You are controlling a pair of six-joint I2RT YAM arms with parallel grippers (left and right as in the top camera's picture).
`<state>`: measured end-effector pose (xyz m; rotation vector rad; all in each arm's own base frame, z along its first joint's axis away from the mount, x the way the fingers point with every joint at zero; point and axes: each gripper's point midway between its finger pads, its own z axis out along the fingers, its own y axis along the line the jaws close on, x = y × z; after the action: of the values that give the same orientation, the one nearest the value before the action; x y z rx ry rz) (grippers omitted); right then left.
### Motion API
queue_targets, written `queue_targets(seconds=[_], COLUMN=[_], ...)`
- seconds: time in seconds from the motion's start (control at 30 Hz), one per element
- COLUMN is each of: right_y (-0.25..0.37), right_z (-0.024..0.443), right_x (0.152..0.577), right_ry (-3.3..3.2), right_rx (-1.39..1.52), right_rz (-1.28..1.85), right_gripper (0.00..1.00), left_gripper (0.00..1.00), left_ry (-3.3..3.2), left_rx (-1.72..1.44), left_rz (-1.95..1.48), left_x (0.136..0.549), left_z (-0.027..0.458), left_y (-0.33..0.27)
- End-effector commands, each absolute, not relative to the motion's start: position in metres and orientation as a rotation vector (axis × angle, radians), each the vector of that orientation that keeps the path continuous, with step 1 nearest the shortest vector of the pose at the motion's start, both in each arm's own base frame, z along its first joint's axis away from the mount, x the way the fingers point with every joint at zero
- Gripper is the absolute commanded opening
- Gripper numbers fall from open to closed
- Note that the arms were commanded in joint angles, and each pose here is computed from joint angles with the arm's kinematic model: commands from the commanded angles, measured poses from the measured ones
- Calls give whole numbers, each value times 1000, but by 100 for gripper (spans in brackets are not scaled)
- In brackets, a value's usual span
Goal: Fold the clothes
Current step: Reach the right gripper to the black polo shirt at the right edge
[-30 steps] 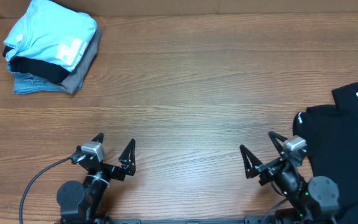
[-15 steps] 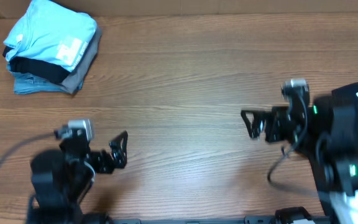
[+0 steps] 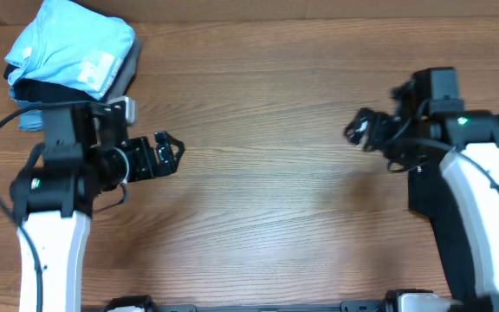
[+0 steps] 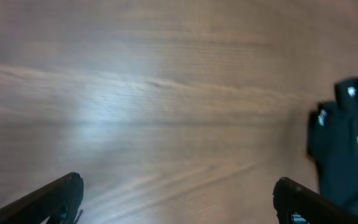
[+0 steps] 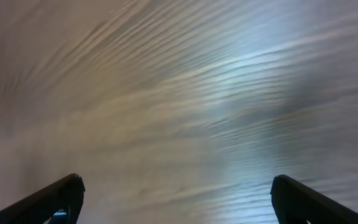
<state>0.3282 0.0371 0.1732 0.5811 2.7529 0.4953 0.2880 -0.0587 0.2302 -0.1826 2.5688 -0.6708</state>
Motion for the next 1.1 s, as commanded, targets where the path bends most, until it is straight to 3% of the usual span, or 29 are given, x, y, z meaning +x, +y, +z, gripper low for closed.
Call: queue_targets(seconds=[0.0, 0.27, 0.57, 0.83, 1.07], right_y=[-7, -88, -115, -126, -123], right_z=[174, 152, 78, 33, 25], right_x=[342, 343, 334, 323, 313], right_ry=[2659, 2609, 2707, 2775, 2791], right_rx=[841, 984, 1282, 1430, 1485], right_rz=[417, 25, -160, -212, -223], right_gripper=[100, 100, 99, 90, 57], left_gripper=[100, 100, 100, 100, 100], left_ry=[2608, 2672, 2742, 2787, 2788], left_rx=[-175, -185, -221, -204, -187], left_rz=[-774, -718, -701, -641, -634], left_x=[290, 297, 283, 274, 274], left_z=[225, 206, 199, 193, 193], left_y=[-70, -63, -61, -55, -55])
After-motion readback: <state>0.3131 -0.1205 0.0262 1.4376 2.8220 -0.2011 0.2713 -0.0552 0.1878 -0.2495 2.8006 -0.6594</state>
